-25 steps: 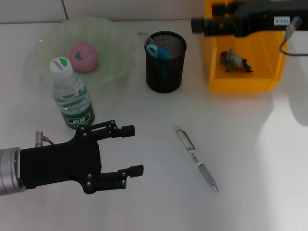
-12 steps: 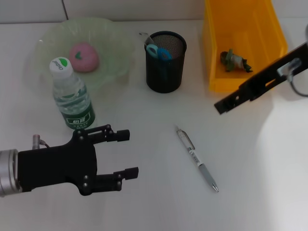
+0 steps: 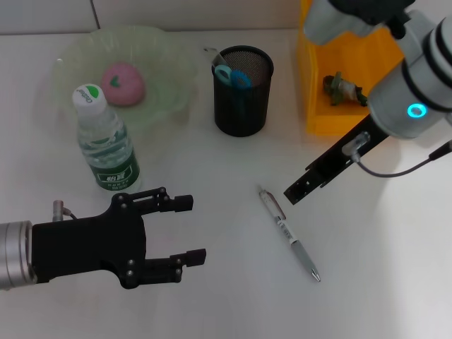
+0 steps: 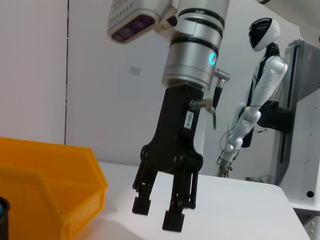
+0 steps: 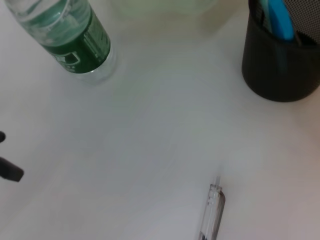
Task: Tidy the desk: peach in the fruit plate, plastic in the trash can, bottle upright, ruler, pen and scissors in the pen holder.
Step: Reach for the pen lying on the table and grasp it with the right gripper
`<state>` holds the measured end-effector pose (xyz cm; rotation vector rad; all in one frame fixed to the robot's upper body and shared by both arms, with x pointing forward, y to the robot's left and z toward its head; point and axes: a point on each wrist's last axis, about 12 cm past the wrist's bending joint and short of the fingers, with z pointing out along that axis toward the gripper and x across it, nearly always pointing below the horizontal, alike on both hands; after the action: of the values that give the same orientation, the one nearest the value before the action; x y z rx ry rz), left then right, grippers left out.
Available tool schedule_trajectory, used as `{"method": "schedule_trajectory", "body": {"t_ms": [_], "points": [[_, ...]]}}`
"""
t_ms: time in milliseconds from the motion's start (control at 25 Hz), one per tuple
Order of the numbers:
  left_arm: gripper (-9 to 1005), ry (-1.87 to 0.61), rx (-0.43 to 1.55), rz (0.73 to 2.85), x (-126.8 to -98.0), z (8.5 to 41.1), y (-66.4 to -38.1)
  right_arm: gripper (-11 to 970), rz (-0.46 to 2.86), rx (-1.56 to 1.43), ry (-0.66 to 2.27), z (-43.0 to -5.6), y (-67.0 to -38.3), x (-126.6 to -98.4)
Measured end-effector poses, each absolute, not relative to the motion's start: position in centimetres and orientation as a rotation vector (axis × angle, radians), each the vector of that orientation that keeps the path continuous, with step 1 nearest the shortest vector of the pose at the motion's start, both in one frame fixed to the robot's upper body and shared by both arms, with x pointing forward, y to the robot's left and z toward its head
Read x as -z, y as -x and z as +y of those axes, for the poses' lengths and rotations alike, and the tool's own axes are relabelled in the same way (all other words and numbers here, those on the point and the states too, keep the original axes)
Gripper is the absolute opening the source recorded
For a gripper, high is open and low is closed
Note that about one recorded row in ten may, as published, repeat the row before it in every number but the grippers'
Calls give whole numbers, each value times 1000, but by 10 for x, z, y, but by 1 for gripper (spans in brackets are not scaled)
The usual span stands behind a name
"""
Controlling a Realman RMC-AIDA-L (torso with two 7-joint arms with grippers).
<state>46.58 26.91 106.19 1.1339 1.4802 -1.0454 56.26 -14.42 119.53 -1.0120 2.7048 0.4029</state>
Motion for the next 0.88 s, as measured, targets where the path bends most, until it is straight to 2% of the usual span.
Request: {"method": "schedule_trajectory", "body": {"t_ms": [160,320,880], "points": [[765,-1135,1044,1479,-1062,269,-466,798,2738,-381,1012,-135,-569,-1170],[765,-1136,1045,1476,-1062,268,-466,788,2749,-361,1033,-129,-572,-1161],[765,-1132,1049,1477,-1062,267,-466,754,2724,-306,1087,-111,-572,-1148]]}}
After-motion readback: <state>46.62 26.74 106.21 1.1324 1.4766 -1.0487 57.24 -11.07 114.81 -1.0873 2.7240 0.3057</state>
